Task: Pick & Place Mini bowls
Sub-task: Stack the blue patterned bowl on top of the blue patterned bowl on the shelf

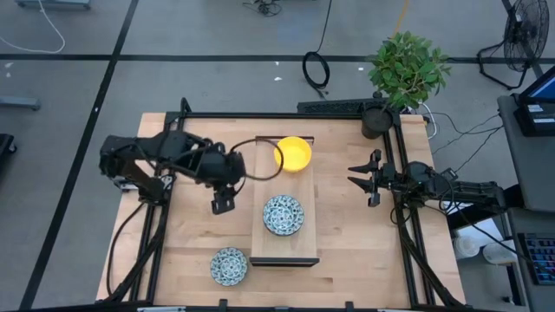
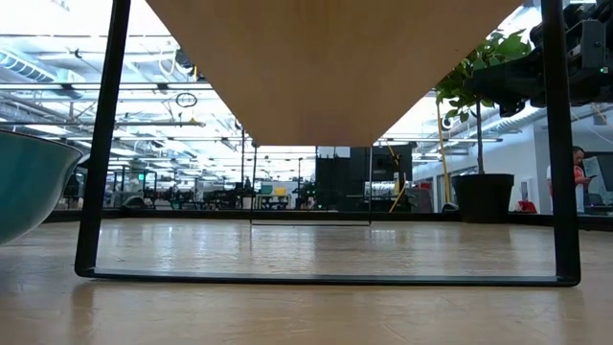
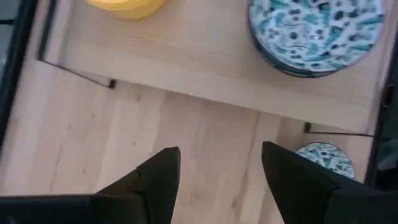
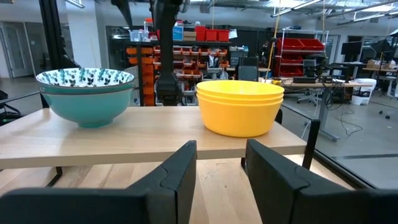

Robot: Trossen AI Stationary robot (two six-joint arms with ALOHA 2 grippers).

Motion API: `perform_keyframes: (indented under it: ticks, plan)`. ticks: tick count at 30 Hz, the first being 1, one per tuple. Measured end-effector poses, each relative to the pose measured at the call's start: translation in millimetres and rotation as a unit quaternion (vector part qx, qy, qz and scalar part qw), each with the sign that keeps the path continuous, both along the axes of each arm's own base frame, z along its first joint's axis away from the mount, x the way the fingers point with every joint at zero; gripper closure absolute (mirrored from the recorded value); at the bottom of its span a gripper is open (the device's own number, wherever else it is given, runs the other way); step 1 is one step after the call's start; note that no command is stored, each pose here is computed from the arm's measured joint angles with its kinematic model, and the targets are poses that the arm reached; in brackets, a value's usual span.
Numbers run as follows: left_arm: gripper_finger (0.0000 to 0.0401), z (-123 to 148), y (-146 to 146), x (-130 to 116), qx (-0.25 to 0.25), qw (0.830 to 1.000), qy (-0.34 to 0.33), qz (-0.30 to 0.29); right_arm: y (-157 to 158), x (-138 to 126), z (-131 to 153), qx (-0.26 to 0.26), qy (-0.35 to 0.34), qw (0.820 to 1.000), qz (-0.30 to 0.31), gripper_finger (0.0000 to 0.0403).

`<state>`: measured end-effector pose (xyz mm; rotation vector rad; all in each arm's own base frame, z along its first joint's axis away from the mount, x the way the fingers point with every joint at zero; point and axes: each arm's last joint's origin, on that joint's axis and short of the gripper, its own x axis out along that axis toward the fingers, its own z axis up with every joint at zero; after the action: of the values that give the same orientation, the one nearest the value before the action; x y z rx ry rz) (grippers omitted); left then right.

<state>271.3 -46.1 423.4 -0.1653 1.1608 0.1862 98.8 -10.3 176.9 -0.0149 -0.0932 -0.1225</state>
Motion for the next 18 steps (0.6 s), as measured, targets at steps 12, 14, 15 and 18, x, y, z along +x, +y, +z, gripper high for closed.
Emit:
perform_keyframes:
  ticks: [12, 14, 15, 18]
  plan:
    - [0.0192, -24.0, -56.1, -15.3, -0.014, 0.999, 0.043, -0.028, 0.0, 0.0, 0.0, 0.0, 0.0, 1.0, 0.0, 0.0277]
    - [0.019, -35.9, -63.2, -16.7, -0.009, 0.997, 0.069, -0.025, 0.0, 0.0, 0.1, 0.0, 0.0, 1.0, 0.0, 0.0277]
    - [0.019, -41.4, -66.6, -17.1, -0.007, 0.997, 0.077, -0.023, 0.0, 0.0, 0.1, 0.0, 0.0, 1.0, 0.0, 0.0277]
    - [0.019, -56.9, -76.3, -20.8, -0.002, 0.995, 0.102, -0.012, 0.0, 0.0, 0.0, 0.0, 0.0, 1.0, 0.0, 0.0277]
